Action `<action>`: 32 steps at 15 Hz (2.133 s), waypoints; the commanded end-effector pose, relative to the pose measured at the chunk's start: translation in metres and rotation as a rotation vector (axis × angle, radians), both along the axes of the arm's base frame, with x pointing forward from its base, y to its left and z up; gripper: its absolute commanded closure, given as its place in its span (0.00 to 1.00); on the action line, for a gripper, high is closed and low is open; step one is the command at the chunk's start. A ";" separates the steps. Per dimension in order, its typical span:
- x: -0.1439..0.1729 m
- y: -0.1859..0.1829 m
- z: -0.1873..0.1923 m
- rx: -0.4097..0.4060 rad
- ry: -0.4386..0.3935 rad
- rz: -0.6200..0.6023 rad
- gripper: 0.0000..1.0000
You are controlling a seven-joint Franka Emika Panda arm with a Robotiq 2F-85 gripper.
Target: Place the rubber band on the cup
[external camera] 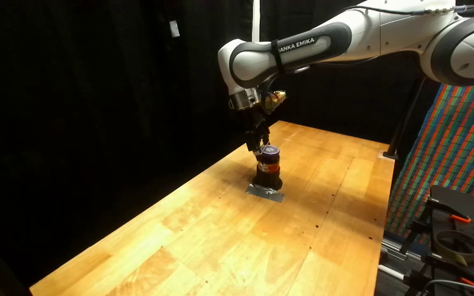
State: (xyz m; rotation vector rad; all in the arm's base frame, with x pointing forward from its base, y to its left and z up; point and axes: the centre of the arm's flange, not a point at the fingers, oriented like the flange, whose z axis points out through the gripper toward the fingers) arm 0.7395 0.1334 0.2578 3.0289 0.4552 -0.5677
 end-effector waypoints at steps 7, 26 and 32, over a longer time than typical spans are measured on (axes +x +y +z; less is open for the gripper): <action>-0.018 -0.001 -0.005 -0.042 -0.025 -0.024 0.00; -0.135 -0.009 -0.004 -0.046 -0.117 -0.160 0.00; -0.158 -0.024 -0.008 -0.002 -0.323 -0.204 0.49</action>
